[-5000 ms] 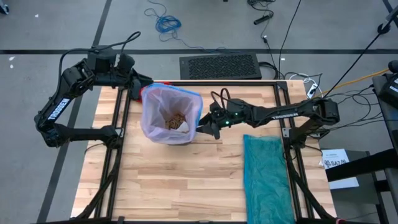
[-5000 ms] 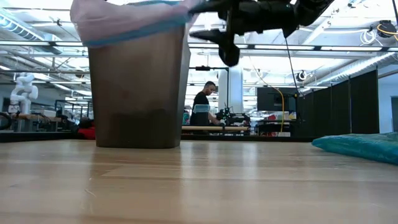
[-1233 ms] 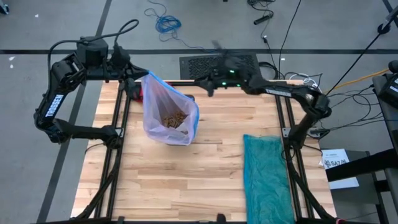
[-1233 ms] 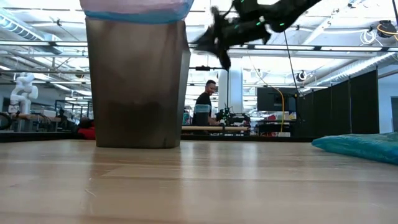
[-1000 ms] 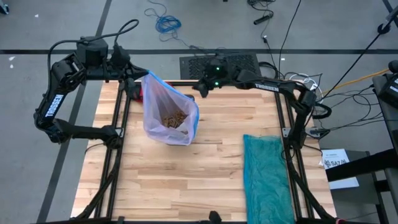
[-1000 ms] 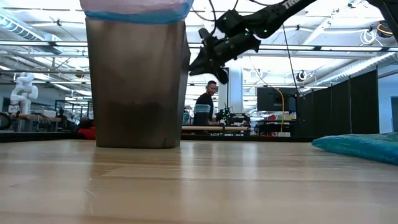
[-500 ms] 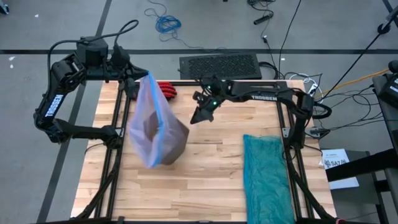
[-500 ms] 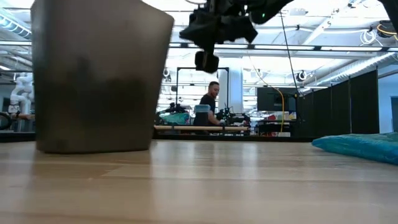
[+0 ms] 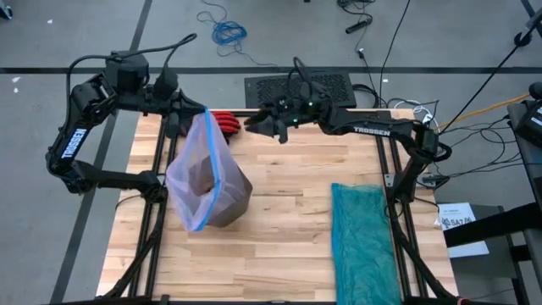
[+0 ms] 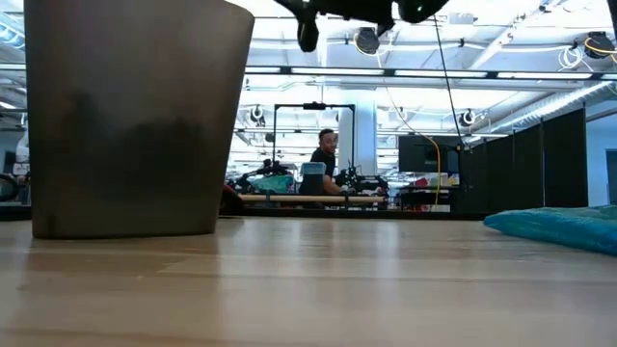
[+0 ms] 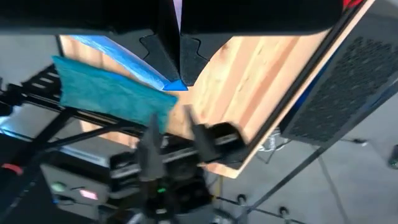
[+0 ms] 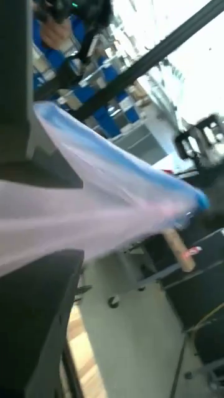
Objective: Place trash/remove bag and relplace
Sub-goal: Close the pink trash bag inside the trash bin
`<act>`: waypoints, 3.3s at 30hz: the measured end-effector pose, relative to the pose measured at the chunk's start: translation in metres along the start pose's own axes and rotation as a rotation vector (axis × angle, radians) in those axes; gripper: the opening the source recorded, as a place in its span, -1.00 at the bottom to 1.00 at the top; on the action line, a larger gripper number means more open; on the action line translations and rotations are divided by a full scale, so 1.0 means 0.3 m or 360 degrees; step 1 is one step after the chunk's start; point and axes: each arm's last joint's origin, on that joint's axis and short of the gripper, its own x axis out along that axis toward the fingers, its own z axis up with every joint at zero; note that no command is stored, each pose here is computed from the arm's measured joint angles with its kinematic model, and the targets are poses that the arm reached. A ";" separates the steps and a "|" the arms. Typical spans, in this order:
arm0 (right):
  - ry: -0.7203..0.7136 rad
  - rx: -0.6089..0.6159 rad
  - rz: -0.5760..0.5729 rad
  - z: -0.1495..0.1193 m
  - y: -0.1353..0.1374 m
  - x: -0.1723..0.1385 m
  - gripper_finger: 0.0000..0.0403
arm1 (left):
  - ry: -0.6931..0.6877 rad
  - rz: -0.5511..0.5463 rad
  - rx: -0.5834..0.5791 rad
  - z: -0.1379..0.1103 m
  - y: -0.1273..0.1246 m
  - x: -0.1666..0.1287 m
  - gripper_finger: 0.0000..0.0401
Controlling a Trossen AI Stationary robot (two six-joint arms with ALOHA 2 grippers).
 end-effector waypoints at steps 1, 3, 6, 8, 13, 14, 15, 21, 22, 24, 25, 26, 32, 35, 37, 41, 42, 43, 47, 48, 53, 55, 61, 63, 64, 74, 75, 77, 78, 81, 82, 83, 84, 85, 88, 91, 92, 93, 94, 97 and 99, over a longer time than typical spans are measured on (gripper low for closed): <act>-0.0021 -0.0007 0.0002 -0.002 -0.009 0.005 -0.10 | -0.0005 -0.0022 0.0013 0.003 -0.005 0.005 -1.00; -0.0039 -0.0015 -0.0024 -0.014 -0.024 0.016 0.05 | -0.0023 -0.0063 0.0045 0.012 -0.014 0.018 -1.00; -0.0072 -0.0031 -0.0017 -0.024 -0.037 0.030 0.19 | -0.0032 -0.0120 0.0076 0.019 -0.028 0.035 -1.00; -0.0086 -0.0036 0.0001 -0.021 -0.039 0.044 0.24 | -0.0031 -0.0153 0.0085 0.024 -0.035 0.050 -1.00; -0.0105 -0.0130 0.0061 0.008 -0.019 0.105 0.25 | -0.0011 -0.0214 0.0082 0.035 -0.044 0.092 -1.00; -0.0092 -0.0137 0.0062 0.010 -0.022 0.120 0.25 | -0.0011 -0.0226 0.0088 0.037 -0.046 0.099 -1.00; -0.0081 -0.0147 0.0065 0.013 -0.024 0.139 0.25 | -0.0009 -0.0238 0.0094 0.039 -0.049 0.107 -1.00; 0.0035 -0.0169 0.0127 0.012 -0.050 0.240 0.25 | -0.0009 -0.0278 0.0125 0.048 -0.057 0.138 -1.00; 0.0048 -0.0171 0.0144 0.012 -0.052 0.255 0.25 | -0.0012 -0.0282 0.0128 0.049 -0.058 0.140 -1.00; 0.0092 -0.0170 0.0205 0.008 -0.058 0.282 0.24 | -0.0022 -0.0284 0.0133 0.051 -0.058 0.142 -1.00; 0.0108 -0.0158 0.0223 0.006 -0.059 0.292 0.23 | -0.0024 -0.0285 0.0134 0.052 -0.059 0.142 -1.00; 0.0125 -0.0136 0.0234 0.002 -0.064 0.300 0.19 | -0.0025 -0.0284 0.0134 0.052 -0.058 0.142 -1.00; 0.0186 -0.0180 0.0255 -0.033 -0.042 0.330 -0.43 | -0.0035 -0.0254 0.0141 0.053 -0.057 0.140 -1.00; 0.0220 -0.0181 0.0290 -0.046 -0.030 0.338 -0.87 | -0.0046 -0.0244 0.0160 0.054 -0.058 0.135 -1.00; 0.0251 -0.0173 0.0290 -0.056 -0.023 0.342 -0.94 | -0.0060 -0.0233 0.0178 0.053 -0.061 0.125 -1.00; 0.0331 -0.0122 0.0245 -0.077 -0.031 0.343 -0.99 | -0.0086 -0.0197 0.0188 0.053 -0.063 0.109 -1.00; 0.0350 -0.0113 0.0234 -0.082 -0.034 0.342 -0.99 | -0.0094 -0.0189 0.0190 0.053 -0.065 0.101 -1.00; 0.0369 -0.0109 0.0223 -0.086 -0.036 0.341 -0.99 | -0.0101 -0.0177 0.0194 0.052 -0.067 0.095 -1.00; 0.0439 -0.0081 0.0182 -0.103 -0.046 0.338 -1.00 | -0.0147 -0.0123 0.0210 0.048 -0.076 0.055 -1.00; 0.0447 -0.0076 0.0177 -0.105 -0.047 0.338 -1.00 | -0.0161 -0.0106 0.0214 0.046 -0.079 0.043 -1.00; 0.0475 -0.0087 0.0140 -0.113 -0.053 0.336 -1.00 | -0.0223 -0.0024 0.0236 0.038 -0.090 -0.008 -1.00; 0.0505 -0.0101 0.0088 -0.122 -0.060 0.333 -1.00 | -0.0254 0.0004 0.0243 0.037 -0.094 -0.027 -1.00; 0.0651 -0.0100 -0.0060 -0.159 -0.084 0.317 -1.00 | -0.0377 0.0059 0.0274 0.063 -0.115 -0.098 -1.00; 0.0676 -0.0108 -0.0094 -0.165 -0.088 0.314 -1.00 | -0.0422 0.0058 0.0290 0.073 -0.124 -0.124 -1.00; 0.0682 -0.0109 -0.0099 -0.166 -0.090 0.313 -1.00 | -0.0444 0.0059 0.0300 0.078 -0.128 -0.137 -1.00; 0.0735 -0.0116 -0.0169 -0.172 -0.107 0.299 -1.00 | -0.0541 0.0092 0.0351 0.097 -0.153 -0.216 -1.00; 0.0744 -0.0118 -0.0172 -0.174 -0.108 0.298 -1.00 | -0.0535 0.0098 0.0348 0.096 -0.153 -0.219 -1.00; 0.0762 -0.0121 -0.0176 -0.177 -0.109 0.296 -1.00 | -0.0524 0.0120 0.0341 0.093 -0.155 -0.228 -1.00; 0.0769 -0.0118 -0.0180 -0.179 -0.110 0.295 -1.00 | -0.0511 0.0128 0.0335 0.090 -0.154 -0.229 -1.00; 0.0797 -0.0107 -0.0191 -0.185 -0.111 0.291 -1.00 | -0.0485 0.0133 0.0327 0.085 -0.154 -0.229 -1.00; 0.0804 -0.0103 -0.0195 -0.186 -0.112 0.290 -1.00 | -0.0484 0.0137 0.0327 0.085 -0.153 -0.229 -1.00; 0.0809 -0.0100 -0.0198 -0.187 -0.112 0.290 -1.00 | -0.0482 0.0149 0.0324 0.084 -0.153 -0.229 -1.00; 0.0810 -0.0099 -0.0200 -0.187 -0.112 0.290 -1.00 | -0.0480 0.0165 0.0320 0.084 -0.152 -0.229 -1.00; 0.0810 -0.0099 -0.0200 -0.187 -0.112 0.290 -1.00 | -0.0475 0.0181 0.0316 0.083 -0.150 -0.229 -1.00; 0.0800 -0.0059 -0.0215 -0.180 -0.113 0.285 -1.00 | -0.0455 0.0230 0.0304 0.079 -0.147 -0.228 -1.00; 0.0771 0.0009 -0.0251 -0.157 -0.110 0.271 -0.98 | -0.0447 0.0256 0.0299 0.081 -0.144 -0.223 -1.00; 0.0759 0.0021 -0.0278 -0.147 -0.109 0.264 -0.95 | -0.0446 0.0261 0.0300 0.081 -0.143 -0.222 -1.00; 0.0736 0.0007 -0.0308 -0.134 -0.105 0.258 -0.92 | -0.0444 0.0263 0.0304 0.082 -0.142 -0.220 -1.00; 0.0728 0.0001 -0.0332 -0.122 -0.098 0.249 -0.87 | -0.0441 0.0266 0.0305 0.082 -0.142 -0.219 -0.99; 0.0682 -0.0025 -0.0371 -0.083 -0.077 0.226 -0.70 | -0.0435 0.0268 0.0304 0.084 -0.140 -0.213 -0.91; 0.0654 -0.0033 -0.0369 -0.058 -0.061 0.212 -0.57 | -0.0434 0.0268 0.0303 0.084 -0.140 -0.213 -0.83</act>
